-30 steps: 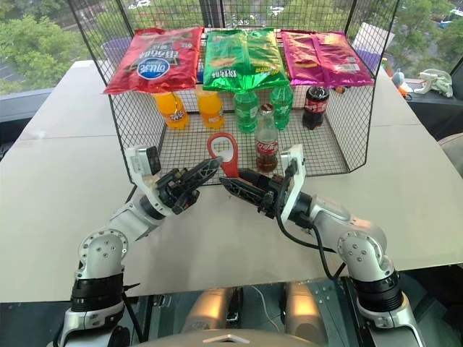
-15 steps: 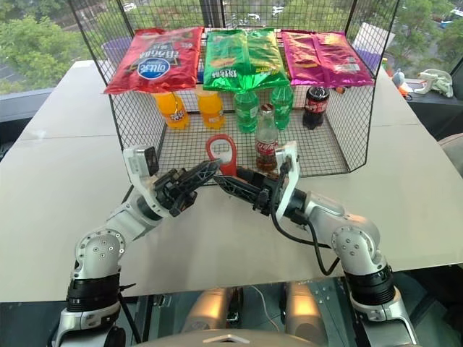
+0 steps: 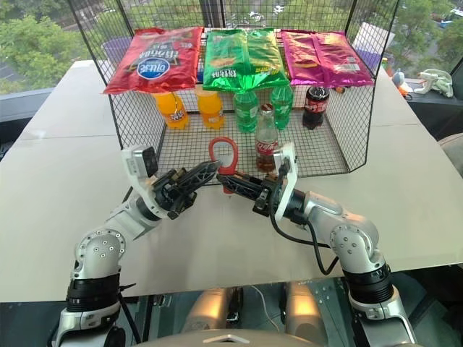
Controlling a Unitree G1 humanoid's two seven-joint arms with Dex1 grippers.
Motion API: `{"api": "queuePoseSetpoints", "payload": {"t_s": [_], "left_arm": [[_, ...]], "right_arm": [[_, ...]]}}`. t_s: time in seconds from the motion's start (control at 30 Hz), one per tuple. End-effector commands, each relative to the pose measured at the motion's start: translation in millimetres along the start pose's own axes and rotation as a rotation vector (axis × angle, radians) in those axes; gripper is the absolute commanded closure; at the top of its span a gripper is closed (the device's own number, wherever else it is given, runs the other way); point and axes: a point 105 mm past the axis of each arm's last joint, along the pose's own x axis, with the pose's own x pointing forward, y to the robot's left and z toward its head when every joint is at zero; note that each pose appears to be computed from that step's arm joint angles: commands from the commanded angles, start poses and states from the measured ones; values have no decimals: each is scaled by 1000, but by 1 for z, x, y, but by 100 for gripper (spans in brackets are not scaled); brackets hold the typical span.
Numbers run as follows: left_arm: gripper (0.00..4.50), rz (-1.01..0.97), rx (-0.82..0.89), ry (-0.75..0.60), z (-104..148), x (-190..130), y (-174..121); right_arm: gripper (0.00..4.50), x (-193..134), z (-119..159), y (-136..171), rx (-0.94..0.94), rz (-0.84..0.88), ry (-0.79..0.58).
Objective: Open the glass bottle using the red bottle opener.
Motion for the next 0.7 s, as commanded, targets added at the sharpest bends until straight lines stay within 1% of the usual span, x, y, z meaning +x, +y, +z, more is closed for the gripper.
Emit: {"api": "queuePoseSetpoints", "payload": {"t_s": [0.03, 0.1, 0.13, 0.17, 0.2, 0.23, 0.37, 0.47, 0.5, 0.63, 0.7], "left_arm": [[221, -19, 65, 7, 7, 3, -8], [132, 8, 101, 17, 9, 3, -6], [84, 52, 173, 44, 9, 2, -1], [47, 97, 264, 69, 10, 2, 4], [2, 162, 383, 102, 11, 2, 11], [2, 191, 446, 119, 11, 3, 15], [2, 192, 525, 198, 4, 20, 21], [2, 233, 563, 311, -3, 34, 41], [2, 200, 563, 326, -4, 40, 43], [2, 214, 581, 329, -3, 62, 67], [2, 197, 589, 334, -5, 71, 74]], "right_arm": [[450, -4, 11, 4, -44, 12, -28], [450, -9, 13, 2, -55, -8, -36], [450, -14, 15, 0, -69, -26, -45], [450, -19, 17, 0, -85, -43, -55], [450, -27, 20, 0, -102, -65, -72], [450, -33, 23, 1, -115, -84, -87], [450, -60, 33, 10, -186, -197, -134], [450, -74, 34, 17, -217, -284, -163], [450, -78, 35, 19, -226, -309, -173], [450, -88, 39, 22, -255, -403, -217], [450, -91, 39, 24, -265, -434, -228]]}}
